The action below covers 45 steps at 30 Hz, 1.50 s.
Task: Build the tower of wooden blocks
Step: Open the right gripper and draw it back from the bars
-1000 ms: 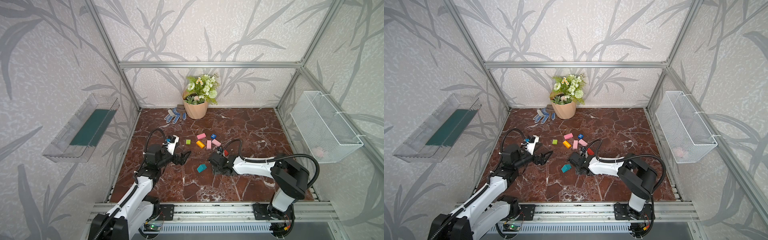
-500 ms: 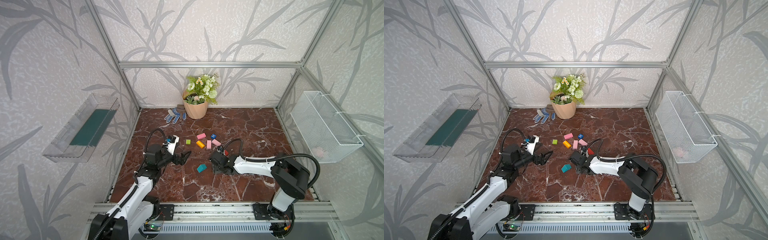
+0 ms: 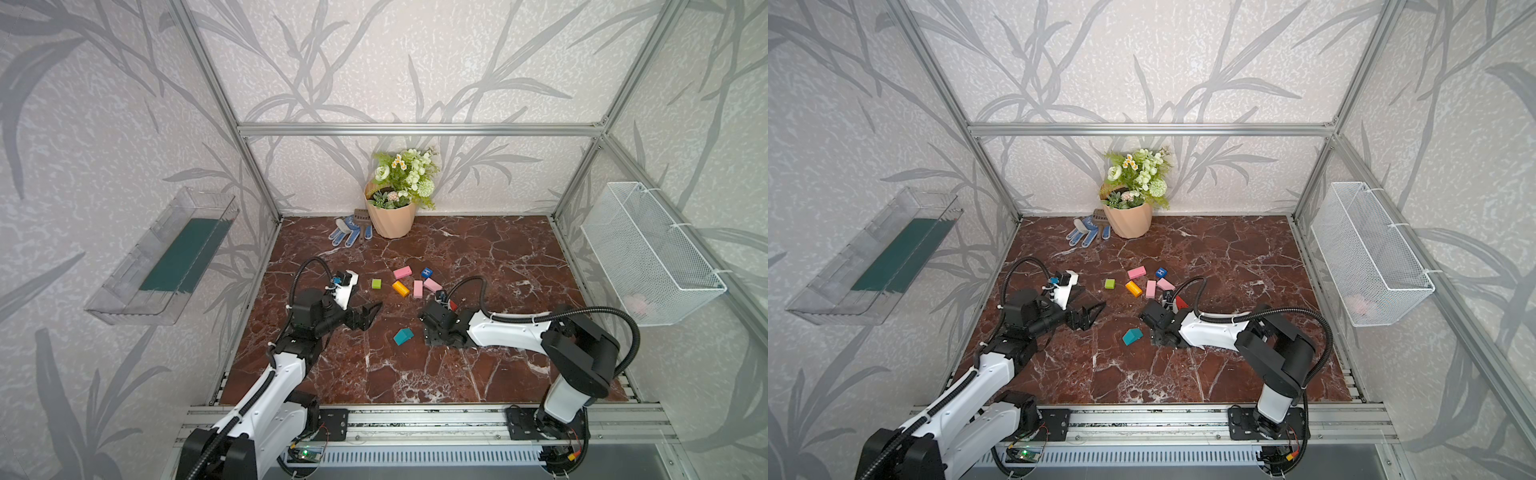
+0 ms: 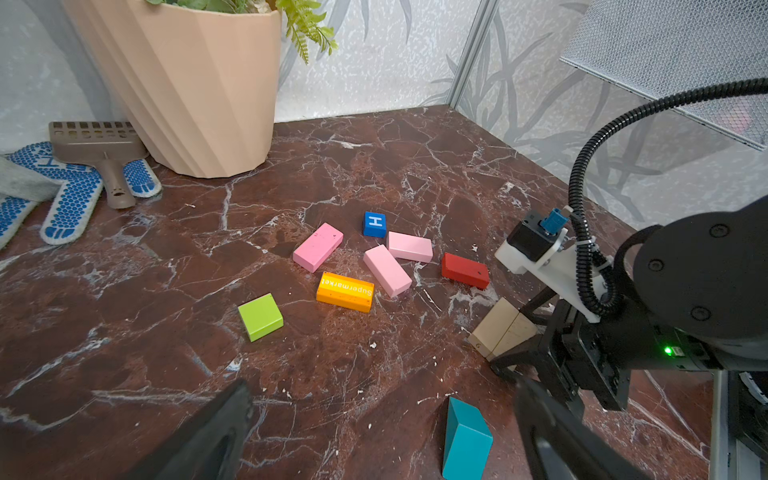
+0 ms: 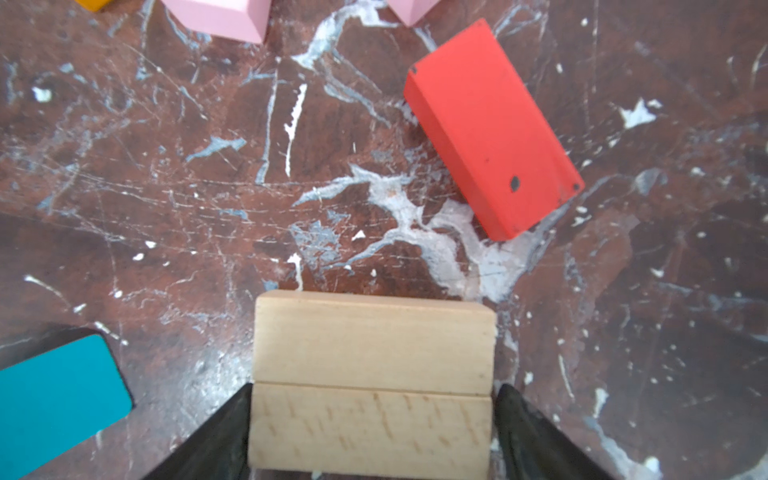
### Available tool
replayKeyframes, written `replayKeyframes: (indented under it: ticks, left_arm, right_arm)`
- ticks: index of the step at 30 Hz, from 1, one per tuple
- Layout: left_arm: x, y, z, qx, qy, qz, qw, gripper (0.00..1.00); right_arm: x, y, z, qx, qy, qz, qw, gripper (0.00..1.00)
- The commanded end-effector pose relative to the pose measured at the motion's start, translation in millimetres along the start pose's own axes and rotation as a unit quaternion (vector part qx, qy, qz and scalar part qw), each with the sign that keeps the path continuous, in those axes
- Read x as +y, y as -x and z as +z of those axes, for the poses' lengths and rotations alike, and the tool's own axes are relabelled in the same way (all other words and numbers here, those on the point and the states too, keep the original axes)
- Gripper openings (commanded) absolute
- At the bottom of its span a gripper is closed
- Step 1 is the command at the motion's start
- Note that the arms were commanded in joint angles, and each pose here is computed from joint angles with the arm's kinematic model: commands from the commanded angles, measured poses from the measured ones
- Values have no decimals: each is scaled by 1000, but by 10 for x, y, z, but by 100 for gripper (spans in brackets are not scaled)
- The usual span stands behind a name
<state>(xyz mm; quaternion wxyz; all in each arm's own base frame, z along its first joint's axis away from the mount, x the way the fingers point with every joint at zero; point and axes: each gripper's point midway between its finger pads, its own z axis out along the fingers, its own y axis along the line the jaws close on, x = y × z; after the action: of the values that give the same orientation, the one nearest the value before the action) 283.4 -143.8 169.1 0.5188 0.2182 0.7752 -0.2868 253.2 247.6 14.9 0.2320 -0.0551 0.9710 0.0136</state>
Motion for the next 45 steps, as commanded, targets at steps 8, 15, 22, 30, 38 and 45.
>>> replayKeyframes:
  ticks: [8,15,22,30,38,45]
  left_arm:
    - [-28,15,-12,-8,-3,17,1000,99]
    - [-24,17,-13,-8,-2,17,1000,99]
    - [-21,14,-11,-8,-1,17,1000,99]
    - [-29,11,-15,-8,-2,18,1000,99]
    - [-39,19,-47,-16,1,22,1000,99]
    - [-40,21,-55,-19,3,23,1000,99]
  right_arm:
    - [-223,-194,-97,42,-29,-45,998,93]
    - [-211,19,-437,3,0,-36,999,99]
    - [-150,-2,-487,1,32,-34,999,100]
    - [-331,-247,-351,18,14,-44,999,80]
    - [-319,-289,-74,43,26,-51,997,62]
    - [-214,-284,-12,46,44,-58,996,62]
